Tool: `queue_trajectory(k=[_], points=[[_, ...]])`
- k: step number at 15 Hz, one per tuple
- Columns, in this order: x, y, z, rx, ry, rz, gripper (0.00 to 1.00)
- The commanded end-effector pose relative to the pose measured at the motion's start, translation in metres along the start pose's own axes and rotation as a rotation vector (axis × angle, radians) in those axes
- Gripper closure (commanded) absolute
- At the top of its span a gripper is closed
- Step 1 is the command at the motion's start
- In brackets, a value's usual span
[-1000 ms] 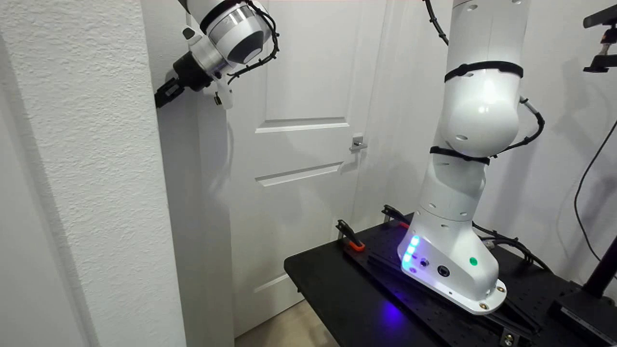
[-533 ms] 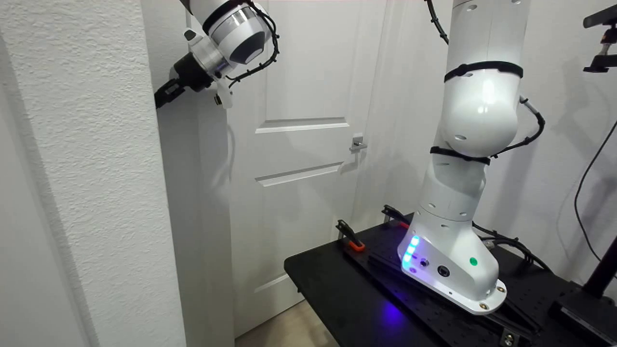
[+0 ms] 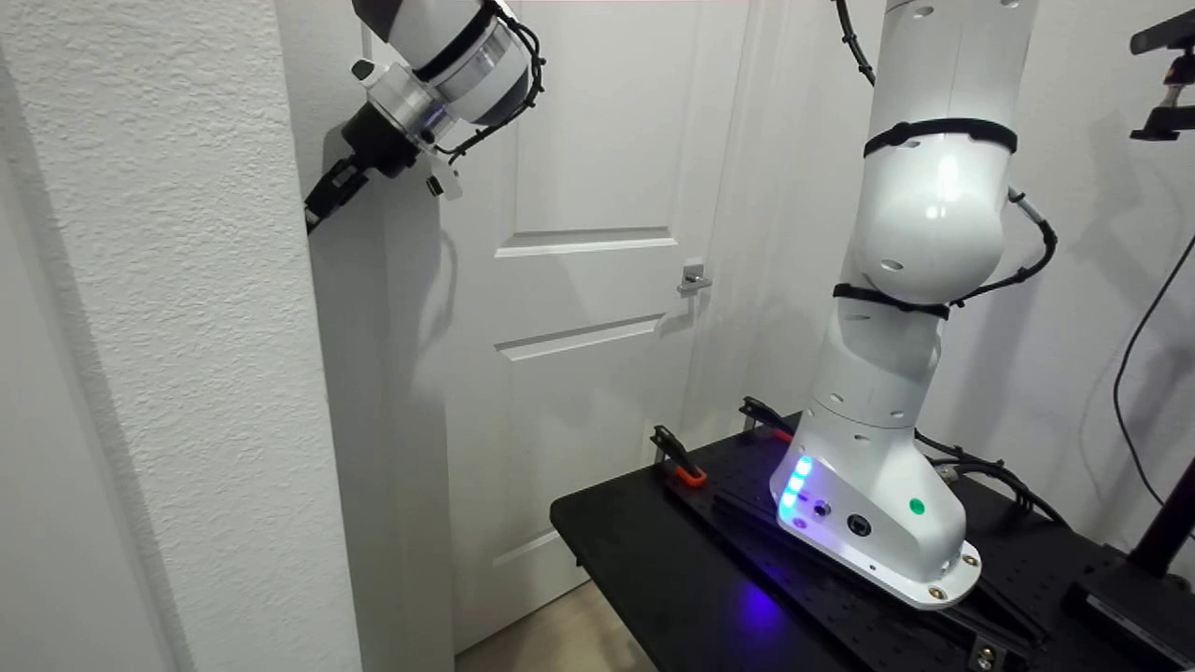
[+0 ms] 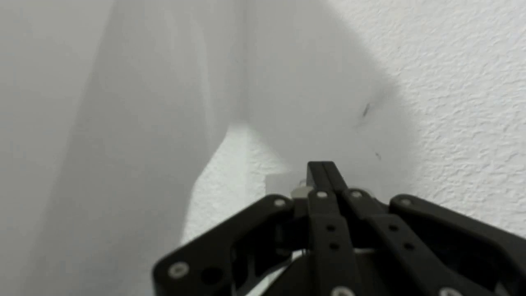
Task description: Close the door and turn off the light
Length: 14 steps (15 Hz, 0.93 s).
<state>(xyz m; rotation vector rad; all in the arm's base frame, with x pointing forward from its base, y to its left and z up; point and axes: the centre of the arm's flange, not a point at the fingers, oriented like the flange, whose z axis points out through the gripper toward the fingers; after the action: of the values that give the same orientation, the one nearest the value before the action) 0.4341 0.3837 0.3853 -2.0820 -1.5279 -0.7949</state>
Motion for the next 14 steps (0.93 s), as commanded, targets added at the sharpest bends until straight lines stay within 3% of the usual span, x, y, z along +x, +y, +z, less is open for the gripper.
queue_trajectory(k=[1,6,14], points=[[0.014,0.017,-0.037,0.042,-0.037,-0.007,1.00],[0.020,0.022,-0.061,0.021,0.015,-0.013,1.00],[0.023,0.026,-0.036,0.049,0.068,-0.001,1.00]])
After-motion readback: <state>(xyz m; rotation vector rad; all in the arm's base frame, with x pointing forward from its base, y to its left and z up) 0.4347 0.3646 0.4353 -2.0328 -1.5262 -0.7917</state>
